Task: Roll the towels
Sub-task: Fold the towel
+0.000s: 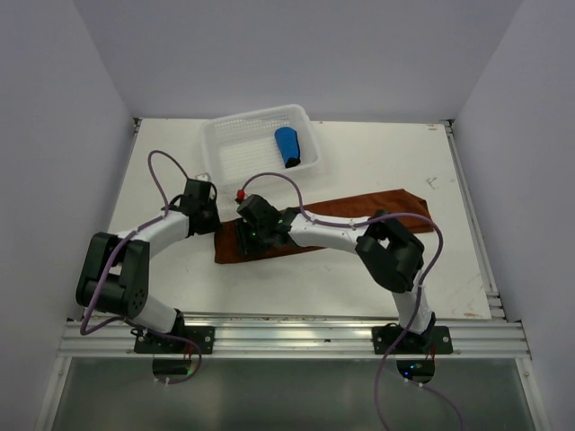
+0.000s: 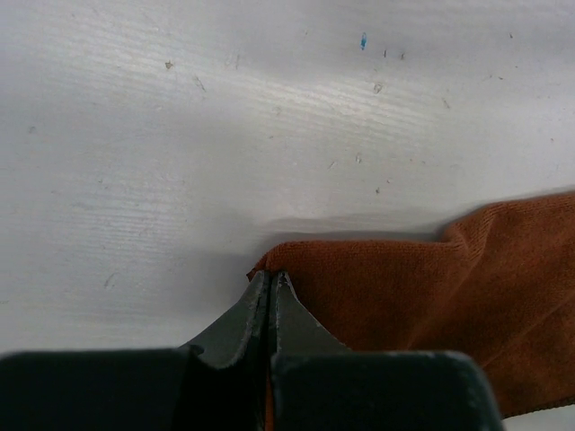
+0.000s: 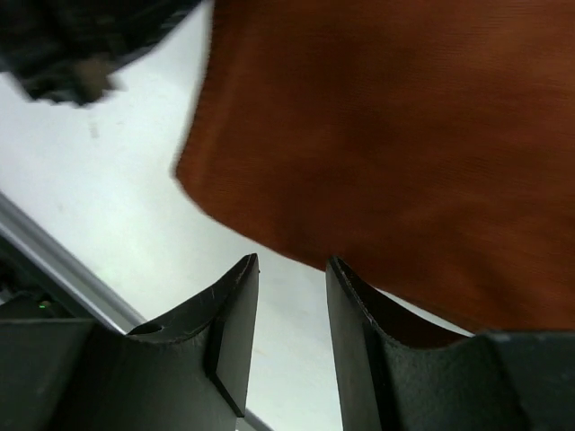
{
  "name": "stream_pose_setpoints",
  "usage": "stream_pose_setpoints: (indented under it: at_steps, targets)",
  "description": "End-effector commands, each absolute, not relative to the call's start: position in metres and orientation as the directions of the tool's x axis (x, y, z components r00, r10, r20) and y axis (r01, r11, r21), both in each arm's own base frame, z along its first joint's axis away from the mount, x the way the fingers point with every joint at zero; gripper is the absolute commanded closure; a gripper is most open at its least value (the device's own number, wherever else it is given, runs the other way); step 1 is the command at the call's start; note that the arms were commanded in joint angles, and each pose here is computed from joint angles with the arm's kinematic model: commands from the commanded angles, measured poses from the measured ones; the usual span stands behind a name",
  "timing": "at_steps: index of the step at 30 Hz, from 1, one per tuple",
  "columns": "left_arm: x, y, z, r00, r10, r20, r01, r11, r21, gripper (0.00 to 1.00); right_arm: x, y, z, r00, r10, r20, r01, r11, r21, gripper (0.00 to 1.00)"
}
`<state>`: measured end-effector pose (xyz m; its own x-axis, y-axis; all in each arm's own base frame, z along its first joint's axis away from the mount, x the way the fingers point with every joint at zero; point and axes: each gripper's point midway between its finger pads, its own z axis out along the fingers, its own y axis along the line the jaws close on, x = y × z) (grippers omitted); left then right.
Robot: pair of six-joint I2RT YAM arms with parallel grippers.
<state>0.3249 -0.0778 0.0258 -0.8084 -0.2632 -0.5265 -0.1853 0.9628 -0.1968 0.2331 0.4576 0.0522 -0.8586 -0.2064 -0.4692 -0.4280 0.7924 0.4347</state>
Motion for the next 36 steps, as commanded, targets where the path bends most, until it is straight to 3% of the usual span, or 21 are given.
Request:
stream_pose_setpoints:
  at_steps: [1,9,13,19,27,36]
  targets:
    - [0.325,-0.072,0.034,-0.787,-0.271,-0.554,-0.207,0.962,-0.176,1.00,0.258,0.422,0.102,-0.822,-0.153,-0.549,-0.432,0.795,0.426,0.60]
    - [0.317,-0.056,0.037,-0.775,-0.293,-0.561,-0.274,0.954,-0.120,1.00,0.315,0.313,0.157,-0.706,-0.074,-0.704,-0.350,0.901,0.256,0.62]
    - [0.315,-0.049,0.040,-0.773,-0.304,-0.556,-0.308,0.947,-0.089,1.00,0.341,0.253,0.141,-0.709,-0.043,-0.704,-0.238,0.954,0.181,0.69]
    - [0.305,-0.035,0.040,-0.812,-0.289,-0.508,-0.332,0.943,-0.005,1.00,0.374,0.167,0.130,-0.697,0.054,-0.715,-0.051,0.991,0.124,0.69]
    - [0.301,-0.002,0.058,-0.823,-0.271,-0.499,-0.388,0.910,0.147,1.00,0.403,0.105,0.121,-0.696,0.232,-0.680,0.111,0.970,0.217,0.67]
    - [0.323,0.046,0.077,-0.801,-0.298,-0.519,-0.469,0.851,0.234,1.00,0.407,0.087,0.102,-0.705,0.251,-0.663,0.150,0.967,0.207,0.66]
